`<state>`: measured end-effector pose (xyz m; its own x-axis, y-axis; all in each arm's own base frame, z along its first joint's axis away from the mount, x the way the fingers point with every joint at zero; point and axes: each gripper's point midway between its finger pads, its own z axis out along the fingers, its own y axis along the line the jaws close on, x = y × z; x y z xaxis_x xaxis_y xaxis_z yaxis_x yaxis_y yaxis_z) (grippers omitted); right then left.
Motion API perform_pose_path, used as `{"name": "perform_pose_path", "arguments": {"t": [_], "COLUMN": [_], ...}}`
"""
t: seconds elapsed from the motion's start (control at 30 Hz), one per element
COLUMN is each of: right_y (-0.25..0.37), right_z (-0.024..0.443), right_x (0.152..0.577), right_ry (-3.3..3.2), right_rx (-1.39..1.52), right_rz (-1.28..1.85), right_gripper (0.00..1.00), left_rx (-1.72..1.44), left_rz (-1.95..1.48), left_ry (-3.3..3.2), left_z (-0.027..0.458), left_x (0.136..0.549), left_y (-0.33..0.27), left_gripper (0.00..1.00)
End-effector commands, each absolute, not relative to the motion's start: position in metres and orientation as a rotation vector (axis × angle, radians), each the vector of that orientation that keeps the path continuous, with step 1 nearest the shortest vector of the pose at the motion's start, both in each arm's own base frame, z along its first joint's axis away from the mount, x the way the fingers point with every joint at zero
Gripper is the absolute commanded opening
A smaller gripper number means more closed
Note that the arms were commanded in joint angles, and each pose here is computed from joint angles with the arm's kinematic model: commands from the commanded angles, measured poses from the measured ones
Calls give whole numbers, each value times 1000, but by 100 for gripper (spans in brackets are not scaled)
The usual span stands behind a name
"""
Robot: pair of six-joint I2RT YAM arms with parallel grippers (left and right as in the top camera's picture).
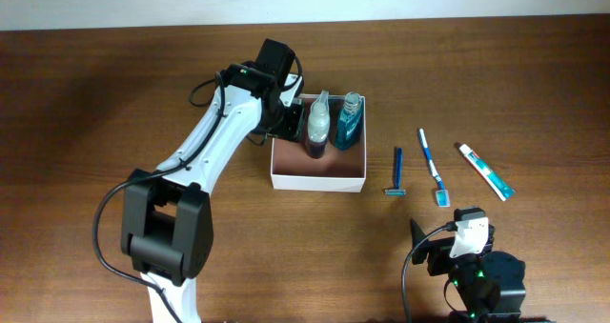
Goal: Pack container
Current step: 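Drop the soap bar into the box and raise the left arm, then reach the right gripper down and grasp the blue razor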
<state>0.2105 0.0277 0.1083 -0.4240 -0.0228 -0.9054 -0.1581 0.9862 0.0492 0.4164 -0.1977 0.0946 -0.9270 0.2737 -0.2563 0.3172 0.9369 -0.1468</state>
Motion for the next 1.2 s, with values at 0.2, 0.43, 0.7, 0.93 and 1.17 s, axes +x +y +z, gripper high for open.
{"name": "perform_pose_path", "arguments": {"t": [0.2, 0.43, 0.7, 0.93, 1.17], "right_y": [28, 28, 28, 28, 68], "right_z": [107, 107, 107, 107, 138], "right_x": [210, 210, 210, 210, 210], "right_ry": [2006, 2006, 2006, 2006, 1884], "right_rx": [-119, -119, -119, -119, -182], "right_rz": [162, 162, 162, 162, 460], "right_gripper": [99, 99, 99, 99, 99], "left_rx": [378, 273, 5, -266, -395], "left_rz": [-304, -289, -201, -126, -82], "left_ry": [2870, 2876, 2756, 2590, 2512], "left_z": [113, 182, 287, 353, 373], "left_x": [422, 423, 411, 379, 361], "left_y": [-197, -161, -68, 19, 57], "left_gripper": [74, 79, 99, 99, 99]}}
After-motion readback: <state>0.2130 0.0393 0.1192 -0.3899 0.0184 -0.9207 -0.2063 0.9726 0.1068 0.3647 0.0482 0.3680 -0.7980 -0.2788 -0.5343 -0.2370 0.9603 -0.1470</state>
